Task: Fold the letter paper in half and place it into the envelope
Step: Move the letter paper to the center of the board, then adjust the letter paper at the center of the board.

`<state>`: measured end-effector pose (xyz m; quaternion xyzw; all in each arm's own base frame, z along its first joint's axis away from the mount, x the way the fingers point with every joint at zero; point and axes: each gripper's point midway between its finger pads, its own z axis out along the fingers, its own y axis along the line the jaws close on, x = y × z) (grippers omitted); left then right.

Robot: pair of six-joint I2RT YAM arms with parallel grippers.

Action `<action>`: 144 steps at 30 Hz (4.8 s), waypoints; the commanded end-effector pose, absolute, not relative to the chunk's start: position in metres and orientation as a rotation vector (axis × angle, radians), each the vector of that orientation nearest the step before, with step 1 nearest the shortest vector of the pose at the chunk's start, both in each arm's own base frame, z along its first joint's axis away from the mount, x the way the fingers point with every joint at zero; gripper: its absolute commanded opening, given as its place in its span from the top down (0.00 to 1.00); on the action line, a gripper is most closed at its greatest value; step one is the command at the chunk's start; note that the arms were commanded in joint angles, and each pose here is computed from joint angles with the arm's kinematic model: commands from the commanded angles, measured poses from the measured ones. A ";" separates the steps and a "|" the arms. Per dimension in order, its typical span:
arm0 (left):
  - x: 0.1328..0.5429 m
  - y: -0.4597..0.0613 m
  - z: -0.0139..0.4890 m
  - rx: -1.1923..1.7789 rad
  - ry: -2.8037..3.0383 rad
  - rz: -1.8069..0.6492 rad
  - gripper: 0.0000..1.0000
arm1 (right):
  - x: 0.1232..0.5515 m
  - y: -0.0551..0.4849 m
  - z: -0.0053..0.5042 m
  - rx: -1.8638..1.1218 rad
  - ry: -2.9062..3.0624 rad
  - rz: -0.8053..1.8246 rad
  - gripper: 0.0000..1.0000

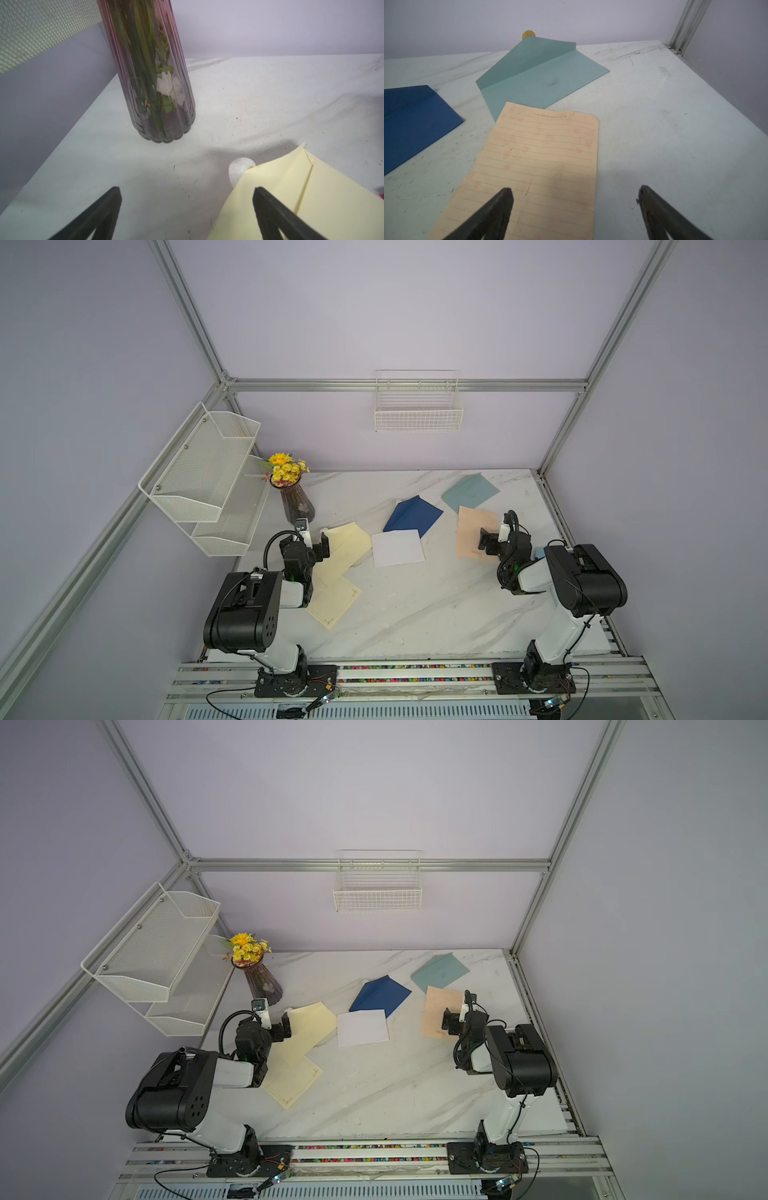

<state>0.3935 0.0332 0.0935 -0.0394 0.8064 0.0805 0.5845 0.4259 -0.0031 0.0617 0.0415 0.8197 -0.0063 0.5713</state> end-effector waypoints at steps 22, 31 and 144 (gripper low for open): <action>0.401 0.034 0.113 -0.101 1.809 0.190 0.00 | 0.429 -0.006 0.075 0.117 1.883 -0.016 0.03; 0.424 0.020 0.122 -0.007 1.964 0.140 0.00 | 0.452 -0.008 0.097 0.130 2.013 -0.063 0.03; 0.404 -0.525 0.115 0.606 2.483 -1.032 0.41 | 0.261 0.000 0.077 0.897 2.919 -0.079 0.09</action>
